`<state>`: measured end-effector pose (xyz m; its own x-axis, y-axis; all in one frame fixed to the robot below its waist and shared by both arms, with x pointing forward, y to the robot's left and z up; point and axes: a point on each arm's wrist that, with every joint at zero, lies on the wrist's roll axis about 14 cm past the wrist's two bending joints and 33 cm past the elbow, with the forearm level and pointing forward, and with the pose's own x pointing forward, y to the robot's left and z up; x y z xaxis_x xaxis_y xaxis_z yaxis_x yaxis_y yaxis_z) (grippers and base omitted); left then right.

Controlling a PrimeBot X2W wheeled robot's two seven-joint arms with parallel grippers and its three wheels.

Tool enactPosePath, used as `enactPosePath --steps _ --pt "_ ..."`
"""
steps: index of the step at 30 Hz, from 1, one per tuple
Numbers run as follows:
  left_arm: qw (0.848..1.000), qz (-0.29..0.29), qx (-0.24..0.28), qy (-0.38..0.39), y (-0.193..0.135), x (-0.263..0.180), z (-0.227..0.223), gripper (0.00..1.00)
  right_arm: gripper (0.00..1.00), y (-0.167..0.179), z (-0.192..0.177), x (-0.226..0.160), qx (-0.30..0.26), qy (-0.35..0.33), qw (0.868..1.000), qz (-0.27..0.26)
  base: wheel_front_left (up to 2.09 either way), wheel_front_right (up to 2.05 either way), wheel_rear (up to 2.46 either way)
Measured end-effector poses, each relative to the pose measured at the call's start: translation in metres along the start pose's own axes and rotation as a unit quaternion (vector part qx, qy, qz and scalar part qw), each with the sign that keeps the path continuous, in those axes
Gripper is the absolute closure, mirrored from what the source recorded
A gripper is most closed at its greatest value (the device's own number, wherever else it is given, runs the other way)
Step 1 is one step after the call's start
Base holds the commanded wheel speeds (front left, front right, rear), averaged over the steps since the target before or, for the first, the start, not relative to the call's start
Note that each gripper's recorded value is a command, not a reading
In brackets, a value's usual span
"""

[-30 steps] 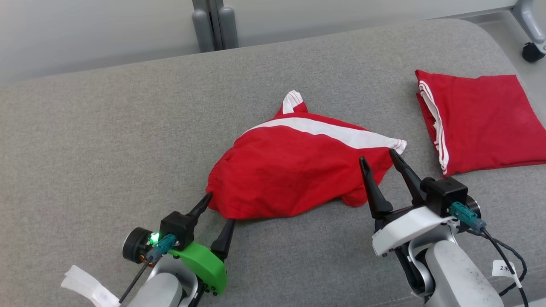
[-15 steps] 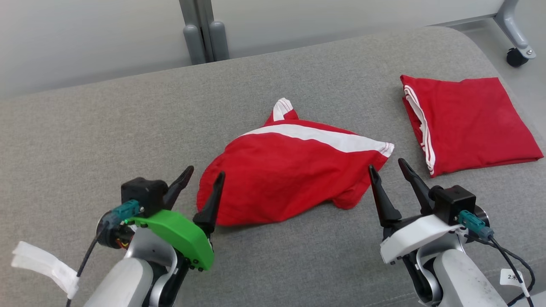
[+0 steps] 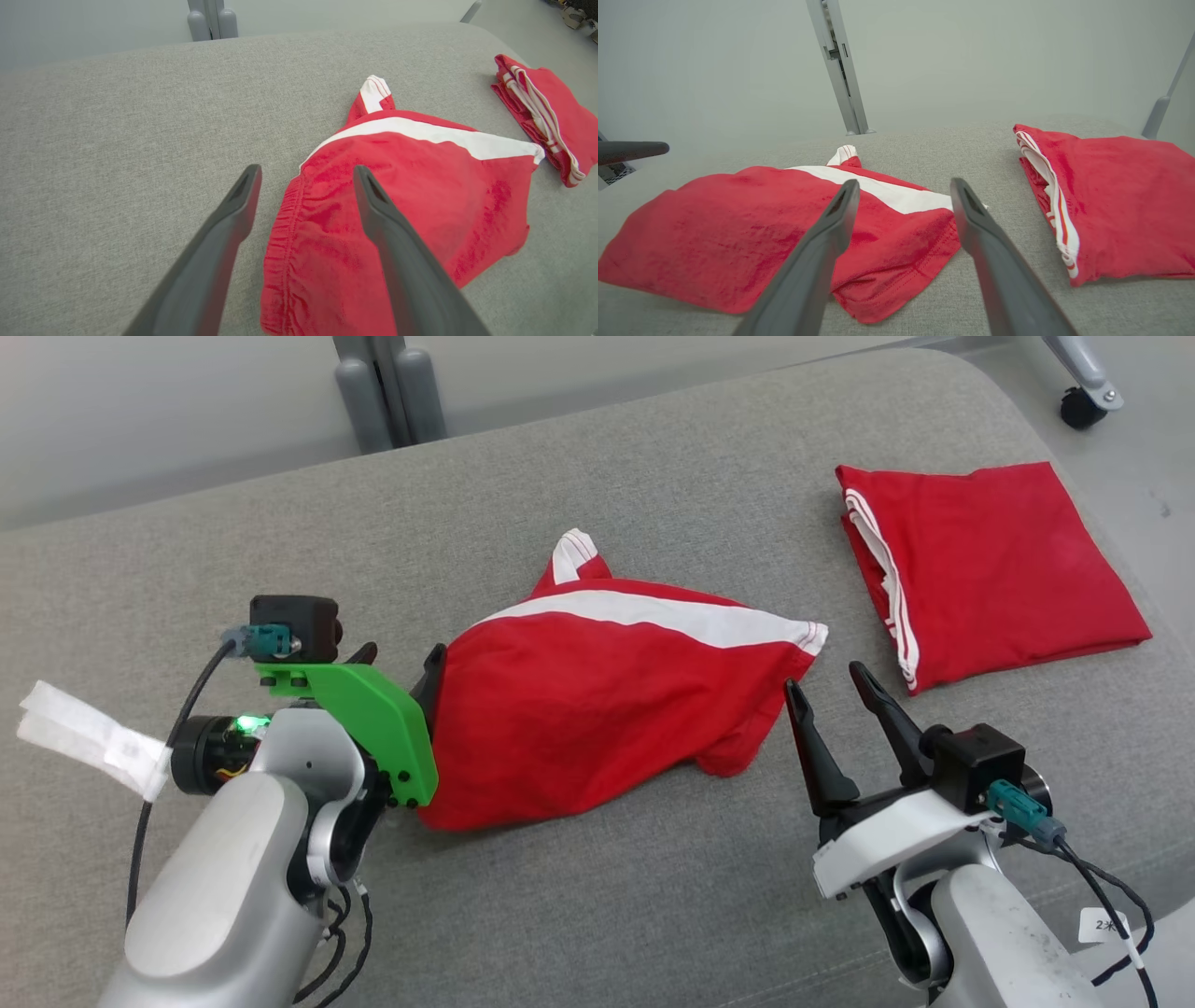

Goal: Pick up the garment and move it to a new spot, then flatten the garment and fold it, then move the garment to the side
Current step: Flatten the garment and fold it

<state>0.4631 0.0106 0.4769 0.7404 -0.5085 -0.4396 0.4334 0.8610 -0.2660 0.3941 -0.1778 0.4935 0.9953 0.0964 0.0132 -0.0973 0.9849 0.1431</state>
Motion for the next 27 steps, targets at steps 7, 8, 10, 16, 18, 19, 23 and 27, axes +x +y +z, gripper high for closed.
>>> enactPosePath --steps 7,8,10,16,18,19,23,27 --pt "0.997 0.009 0.004 0.077 0.004 0.037 -0.019 0.00 0.00 -0.011 -0.007 0.001 0.000 0.009 1.000 -0.017 0.00 0.00 0.00" --pt "0.996 0.008 0.005 0.090 0.003 0.041 -0.025 0.00 0.00 -0.013 -0.009 0.000 0.000 0.011 1.000 -0.021 0.00 0.00 0.00" --pt "0.995 0.006 0.000 0.103 0.002 0.047 -0.033 0.00 0.00 -0.017 -0.012 -0.001 0.001 0.015 0.999 -0.028 0.00 0.00 0.00" --pt "0.989 0.016 0.025 0.148 0.009 0.054 -0.057 0.00 0.00 -0.022 -0.016 -0.002 0.002 0.020 0.999 -0.037 0.00 0.00 0.00" --pt "0.985 0.012 0.029 0.167 0.005 0.053 -0.066 0.00 0.00 -0.022 -0.016 0.000 0.002 0.018 0.999 -0.037 0.00 0.00 0.00" --pt "0.984 0.012 0.031 0.175 0.004 0.052 -0.070 0.00 0.00 -0.022 -0.015 0.001 0.002 0.018 0.999 -0.036 0.00 0.00 0.00" --pt "0.982 0.020 0.042 0.183 0.008 0.050 -0.075 0.00 0.00 -0.017 -0.014 0.005 0.003 0.014 0.999 -0.029 0.00 0.00 0.00" --pt "0.987 0.020 0.043 0.156 0.008 0.052 -0.067 1.00 0.00 -0.015 -0.014 0.007 0.004 0.013 1.000 -0.026 0.00 0.00 0.00"
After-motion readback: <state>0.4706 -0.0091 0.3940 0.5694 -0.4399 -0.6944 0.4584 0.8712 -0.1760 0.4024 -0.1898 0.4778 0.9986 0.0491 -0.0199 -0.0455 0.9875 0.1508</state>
